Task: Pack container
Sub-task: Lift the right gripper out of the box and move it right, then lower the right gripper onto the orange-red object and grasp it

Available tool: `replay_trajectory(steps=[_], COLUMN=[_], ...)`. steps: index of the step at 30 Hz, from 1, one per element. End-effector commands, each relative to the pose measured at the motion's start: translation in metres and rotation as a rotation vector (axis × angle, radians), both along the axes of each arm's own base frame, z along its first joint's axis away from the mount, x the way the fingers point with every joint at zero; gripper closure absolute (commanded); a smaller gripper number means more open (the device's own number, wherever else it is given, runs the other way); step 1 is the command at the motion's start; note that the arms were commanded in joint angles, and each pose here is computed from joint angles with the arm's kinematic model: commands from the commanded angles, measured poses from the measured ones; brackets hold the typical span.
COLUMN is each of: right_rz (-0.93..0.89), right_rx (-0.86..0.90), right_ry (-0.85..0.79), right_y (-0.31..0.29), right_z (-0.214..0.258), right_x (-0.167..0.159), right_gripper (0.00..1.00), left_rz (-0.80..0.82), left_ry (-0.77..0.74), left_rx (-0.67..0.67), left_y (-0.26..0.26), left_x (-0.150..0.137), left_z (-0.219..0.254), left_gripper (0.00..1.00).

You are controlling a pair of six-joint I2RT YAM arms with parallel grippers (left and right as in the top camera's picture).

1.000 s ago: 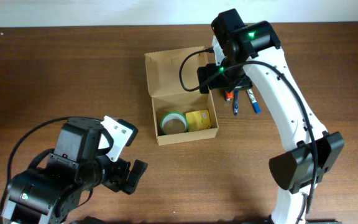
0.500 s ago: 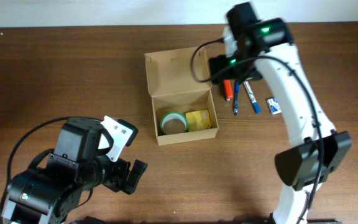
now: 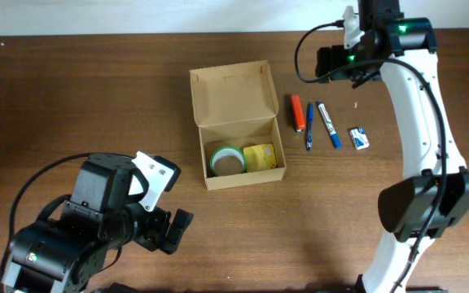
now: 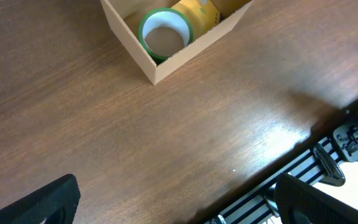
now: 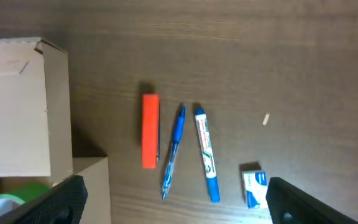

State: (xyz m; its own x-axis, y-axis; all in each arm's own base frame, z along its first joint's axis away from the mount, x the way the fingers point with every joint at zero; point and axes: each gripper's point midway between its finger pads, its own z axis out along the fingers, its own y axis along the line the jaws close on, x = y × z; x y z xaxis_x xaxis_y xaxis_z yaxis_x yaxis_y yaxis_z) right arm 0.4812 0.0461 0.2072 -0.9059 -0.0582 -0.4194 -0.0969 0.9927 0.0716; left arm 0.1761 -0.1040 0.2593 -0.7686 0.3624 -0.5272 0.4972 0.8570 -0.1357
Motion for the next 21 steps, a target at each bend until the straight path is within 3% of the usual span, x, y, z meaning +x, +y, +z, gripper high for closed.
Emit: replay_trajectory(steps=[1,21], right_rz=[0.072,0.134], right_rx=[0.012,0.067], right_ry=[0.055,0.213], right_y=[0.009,0.033], right_z=[-0.033,-0.131], right_x=[0.009,0.022], right_gripper=[0.07,0.12], left_rz=[-0.021,-0.022], left_ry=[-0.012,-0.012], left_rx=[-0.007,-0.007], left_y=[-0.002,-0.002], left_x=[-0.001,-0.001], left_z=[0.003,0.003], left_gripper=[0.00,0.01])
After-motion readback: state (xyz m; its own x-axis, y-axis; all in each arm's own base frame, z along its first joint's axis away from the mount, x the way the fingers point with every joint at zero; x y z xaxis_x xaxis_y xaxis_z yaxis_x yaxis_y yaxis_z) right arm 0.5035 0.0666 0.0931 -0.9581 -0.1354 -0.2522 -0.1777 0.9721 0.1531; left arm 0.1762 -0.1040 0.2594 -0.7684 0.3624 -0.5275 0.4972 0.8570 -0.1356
